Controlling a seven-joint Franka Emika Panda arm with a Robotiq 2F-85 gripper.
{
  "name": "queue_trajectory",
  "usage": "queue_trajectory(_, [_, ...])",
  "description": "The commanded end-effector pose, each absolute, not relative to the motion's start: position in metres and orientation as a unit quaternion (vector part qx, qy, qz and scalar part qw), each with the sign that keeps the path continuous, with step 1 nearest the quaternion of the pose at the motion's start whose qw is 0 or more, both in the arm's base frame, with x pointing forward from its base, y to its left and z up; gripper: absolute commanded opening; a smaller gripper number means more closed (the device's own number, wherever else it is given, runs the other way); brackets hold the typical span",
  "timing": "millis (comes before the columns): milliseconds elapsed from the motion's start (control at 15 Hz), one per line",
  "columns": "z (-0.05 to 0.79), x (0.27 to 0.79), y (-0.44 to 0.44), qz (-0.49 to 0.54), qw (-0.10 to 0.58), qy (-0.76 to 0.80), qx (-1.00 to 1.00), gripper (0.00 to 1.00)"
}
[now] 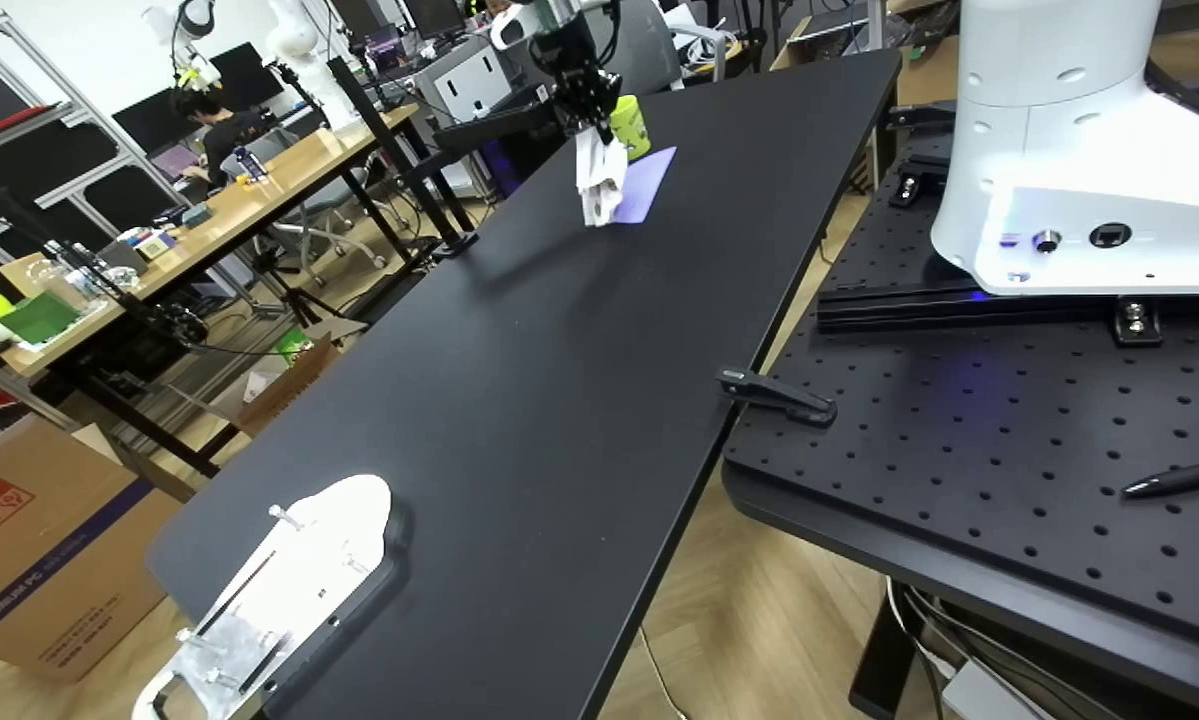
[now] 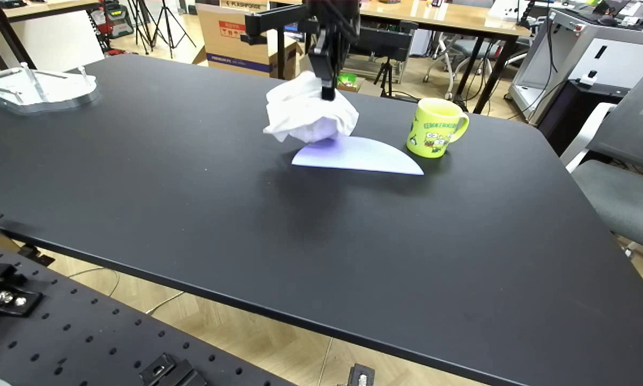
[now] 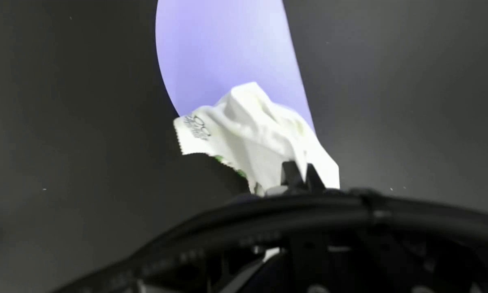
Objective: Put the white cloth on the rack.
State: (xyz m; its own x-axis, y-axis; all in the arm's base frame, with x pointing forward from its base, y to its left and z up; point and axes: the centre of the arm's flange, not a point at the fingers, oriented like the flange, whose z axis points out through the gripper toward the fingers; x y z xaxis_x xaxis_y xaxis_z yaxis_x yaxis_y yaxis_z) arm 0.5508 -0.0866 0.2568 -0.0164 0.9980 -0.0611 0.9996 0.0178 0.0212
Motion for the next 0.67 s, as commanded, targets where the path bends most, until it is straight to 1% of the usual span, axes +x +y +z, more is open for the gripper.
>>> queue_trajectory(0, [0.348, 0.557, -0.069, -0.034, 0.045, 0.664, 0.746, 0.01])
queue_trajectory(333, [0.439, 0.576, -0.033, -0.045, 0.077, 0.631, 0.770, 0.01])
queue_trajectory(600, [0.465, 0.589, 0.003, -0.049, 0.067, 0.640, 0.764, 0.01])
